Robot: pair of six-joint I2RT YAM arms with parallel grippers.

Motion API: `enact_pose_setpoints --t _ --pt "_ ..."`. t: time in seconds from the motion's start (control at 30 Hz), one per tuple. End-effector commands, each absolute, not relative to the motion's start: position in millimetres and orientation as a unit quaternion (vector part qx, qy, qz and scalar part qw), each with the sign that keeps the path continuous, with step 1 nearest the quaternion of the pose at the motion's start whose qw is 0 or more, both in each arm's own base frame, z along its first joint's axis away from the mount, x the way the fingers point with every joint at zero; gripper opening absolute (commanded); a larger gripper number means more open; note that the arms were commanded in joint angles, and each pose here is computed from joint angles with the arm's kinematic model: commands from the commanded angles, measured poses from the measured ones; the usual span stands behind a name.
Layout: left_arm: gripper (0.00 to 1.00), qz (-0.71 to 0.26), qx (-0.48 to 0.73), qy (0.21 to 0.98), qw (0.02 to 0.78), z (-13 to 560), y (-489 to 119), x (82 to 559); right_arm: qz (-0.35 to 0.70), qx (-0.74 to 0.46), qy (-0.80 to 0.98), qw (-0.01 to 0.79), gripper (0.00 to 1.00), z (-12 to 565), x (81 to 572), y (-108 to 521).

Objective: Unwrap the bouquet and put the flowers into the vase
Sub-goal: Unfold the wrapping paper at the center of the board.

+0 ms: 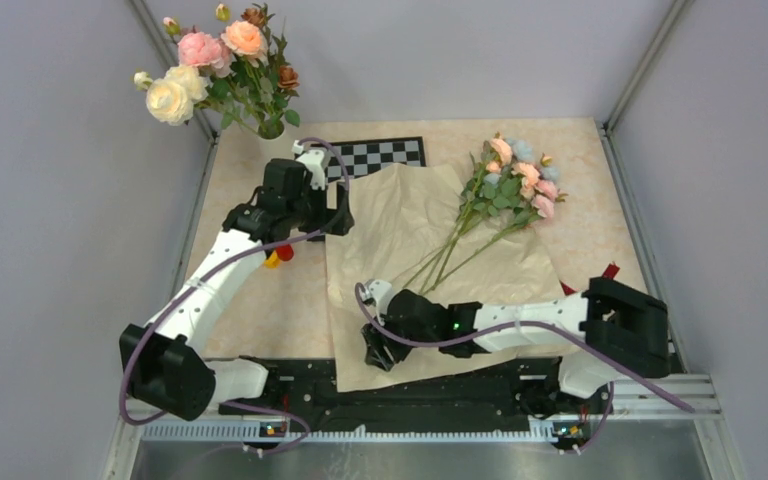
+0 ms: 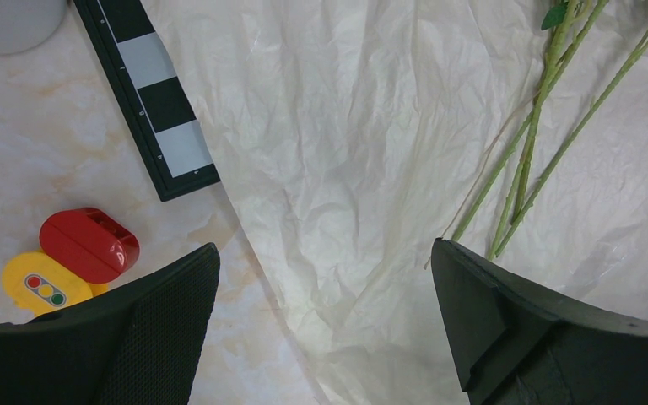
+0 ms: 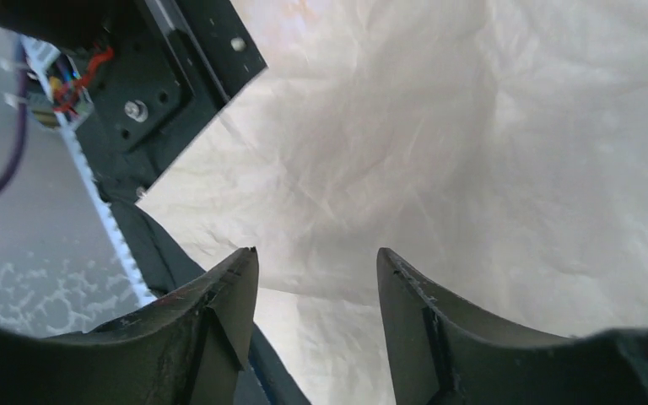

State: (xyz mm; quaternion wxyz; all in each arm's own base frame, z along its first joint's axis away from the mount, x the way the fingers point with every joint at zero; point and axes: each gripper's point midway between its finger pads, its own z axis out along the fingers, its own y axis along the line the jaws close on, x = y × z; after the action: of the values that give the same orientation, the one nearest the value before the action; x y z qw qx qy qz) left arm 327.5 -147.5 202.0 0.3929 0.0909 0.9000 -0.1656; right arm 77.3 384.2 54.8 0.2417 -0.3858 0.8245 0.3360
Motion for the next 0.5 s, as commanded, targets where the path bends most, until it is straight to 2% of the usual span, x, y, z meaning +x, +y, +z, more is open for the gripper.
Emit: enact_pose_setpoints --t 0.0,0.17,0.47 --pt "0.99 -0.168 0.086 0.885 0.426 218.2 -145.6 328.7 0.366 -0.353 0.799 0.32 0.58 122.2 92.9 394.5" --pt "0.99 -0.162 0.083 0.873 0.453 228.1 -140.9 329.3 0.322 -0.332 0.807 0.367 0.68 158.2 116.8 367.8" --pt "0.99 -0.123 0.052 0.857 0.497 240.6 -120.7 333.1 0.276 -0.199 0.847 0.408 0.69 204.6 203.5 293.4"
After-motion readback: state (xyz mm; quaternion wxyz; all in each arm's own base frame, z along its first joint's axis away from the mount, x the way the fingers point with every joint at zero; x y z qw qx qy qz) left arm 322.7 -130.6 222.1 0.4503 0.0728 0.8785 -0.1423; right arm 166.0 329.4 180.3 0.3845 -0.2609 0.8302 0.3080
